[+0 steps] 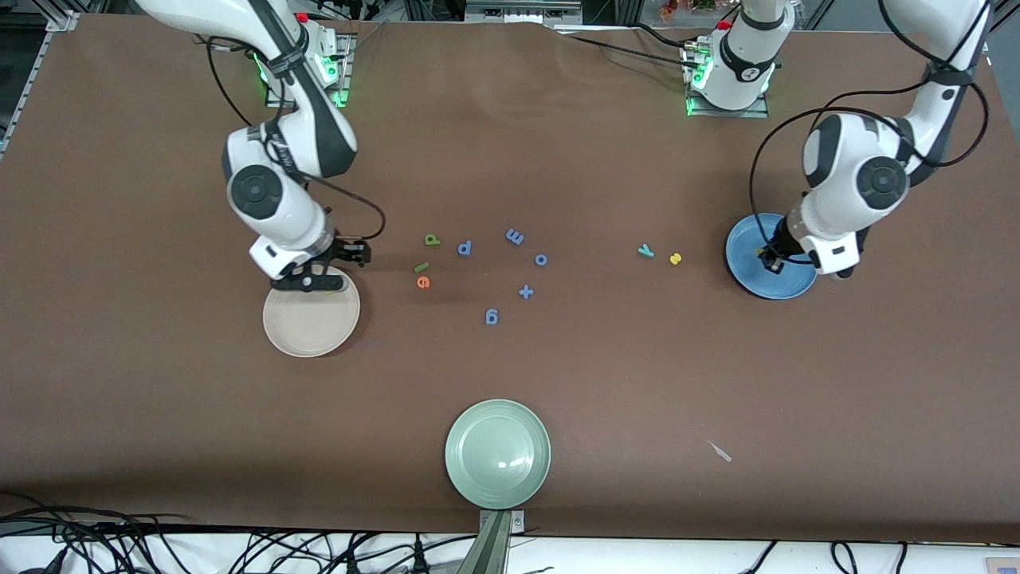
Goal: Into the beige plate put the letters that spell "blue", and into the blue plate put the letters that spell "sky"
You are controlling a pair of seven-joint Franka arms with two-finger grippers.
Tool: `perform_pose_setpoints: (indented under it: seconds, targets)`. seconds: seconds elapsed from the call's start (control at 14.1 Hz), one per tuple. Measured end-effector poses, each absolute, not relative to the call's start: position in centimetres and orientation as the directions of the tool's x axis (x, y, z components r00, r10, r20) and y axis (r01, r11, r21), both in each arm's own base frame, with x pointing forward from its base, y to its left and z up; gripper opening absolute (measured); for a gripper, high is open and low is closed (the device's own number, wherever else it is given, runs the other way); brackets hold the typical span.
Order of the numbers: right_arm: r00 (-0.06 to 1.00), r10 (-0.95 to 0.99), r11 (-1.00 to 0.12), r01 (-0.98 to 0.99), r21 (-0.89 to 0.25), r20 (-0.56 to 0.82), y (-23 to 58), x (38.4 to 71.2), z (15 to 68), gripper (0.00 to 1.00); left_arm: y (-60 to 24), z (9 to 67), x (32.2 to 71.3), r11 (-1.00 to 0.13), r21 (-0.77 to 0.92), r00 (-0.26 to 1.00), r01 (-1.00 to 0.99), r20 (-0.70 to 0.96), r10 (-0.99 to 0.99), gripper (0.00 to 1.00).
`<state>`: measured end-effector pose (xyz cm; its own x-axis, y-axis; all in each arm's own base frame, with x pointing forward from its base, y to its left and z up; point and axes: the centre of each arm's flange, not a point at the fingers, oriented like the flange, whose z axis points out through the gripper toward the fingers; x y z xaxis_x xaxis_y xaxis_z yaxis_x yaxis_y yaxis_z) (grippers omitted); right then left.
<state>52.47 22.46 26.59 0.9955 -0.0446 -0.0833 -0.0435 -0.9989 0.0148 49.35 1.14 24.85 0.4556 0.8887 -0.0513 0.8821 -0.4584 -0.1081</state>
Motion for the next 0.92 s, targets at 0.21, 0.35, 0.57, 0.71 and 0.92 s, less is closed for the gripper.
perform_pose_setpoints:
  seconds: [0.21,0.35,0.57,0.71,0.92]
  targets:
    - [0.989,-0.13,-0.992,-0.129,0.012,-0.075,27.1,51.1,26.9,0.78,4.2,23.8,48.6,-0.48,-0.122,0.474,0.869,-0.078,0.877,0.1]
    - [0.98,-0.184,-0.983,-0.183,0.018,-0.077,29.4,50.4,26.3,0.78,4.8,23.2,48.3,-0.49,-0.132,0.482,0.861,-0.092,0.871,0.13]
    - [0.951,-0.3,-0.954,-0.299,0.031,-0.078,31.9,49.2,23.8,0.78,5.2,22.8,48.0,-0.511,-0.134,0.501,0.849,-0.102,0.859,0.28]
    - [0.924,-0.376,-0.927,-0.375,0.034,-0.074,32.8,48.7,22.5,0.78,4.8,22.9,48.1,-0.52,-0.131,0.51,0.844,-0.103,0.854,0.47]
    - [0.891,-0.448,-0.894,-0.447,0.041,-0.073,34.5,47.4,20.3,0.78,1.3,23.3,48.6,-0.533,-0.111,0.523,0.839,-0.111,0.845,0.73]
